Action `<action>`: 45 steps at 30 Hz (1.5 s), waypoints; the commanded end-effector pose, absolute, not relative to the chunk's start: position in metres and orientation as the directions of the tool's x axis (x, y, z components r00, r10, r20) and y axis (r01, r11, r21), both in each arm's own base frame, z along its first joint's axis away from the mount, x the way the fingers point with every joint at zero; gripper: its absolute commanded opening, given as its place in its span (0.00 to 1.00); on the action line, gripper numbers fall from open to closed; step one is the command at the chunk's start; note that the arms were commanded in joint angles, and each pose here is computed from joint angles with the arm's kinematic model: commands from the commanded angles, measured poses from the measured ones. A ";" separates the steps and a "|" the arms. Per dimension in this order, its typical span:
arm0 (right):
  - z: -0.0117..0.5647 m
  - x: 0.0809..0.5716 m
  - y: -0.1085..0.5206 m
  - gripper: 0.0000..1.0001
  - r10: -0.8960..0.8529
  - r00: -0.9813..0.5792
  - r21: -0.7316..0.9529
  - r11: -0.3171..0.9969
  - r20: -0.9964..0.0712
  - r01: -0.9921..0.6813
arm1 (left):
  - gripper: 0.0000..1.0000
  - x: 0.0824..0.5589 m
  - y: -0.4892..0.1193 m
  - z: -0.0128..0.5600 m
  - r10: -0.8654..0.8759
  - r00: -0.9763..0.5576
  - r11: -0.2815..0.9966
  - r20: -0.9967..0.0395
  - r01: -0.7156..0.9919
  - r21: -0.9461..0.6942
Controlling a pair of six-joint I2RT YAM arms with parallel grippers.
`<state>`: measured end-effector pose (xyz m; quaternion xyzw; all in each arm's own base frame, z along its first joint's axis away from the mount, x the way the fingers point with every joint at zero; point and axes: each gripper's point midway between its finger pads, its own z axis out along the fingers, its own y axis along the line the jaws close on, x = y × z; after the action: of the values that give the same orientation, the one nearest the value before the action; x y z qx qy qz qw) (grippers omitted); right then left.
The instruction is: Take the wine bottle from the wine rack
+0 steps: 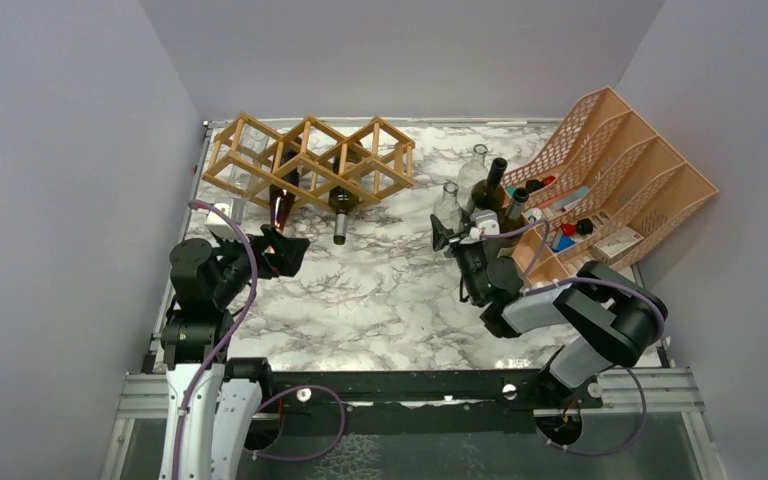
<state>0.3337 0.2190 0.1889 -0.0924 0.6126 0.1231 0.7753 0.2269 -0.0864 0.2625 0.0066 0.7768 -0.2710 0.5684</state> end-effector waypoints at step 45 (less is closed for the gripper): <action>0.153 0.282 0.203 1.00 0.109 -0.297 0.202 0.931 -0.949 -0.303 | 0.96 0.237 -0.082 0.254 -0.305 -0.375 0.854 -0.876 0.299 -0.425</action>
<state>0.3007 0.2038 0.1758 -0.0438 0.7428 0.1689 0.6463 0.2317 -0.0828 0.2574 -0.0027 0.7836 -0.2674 0.5607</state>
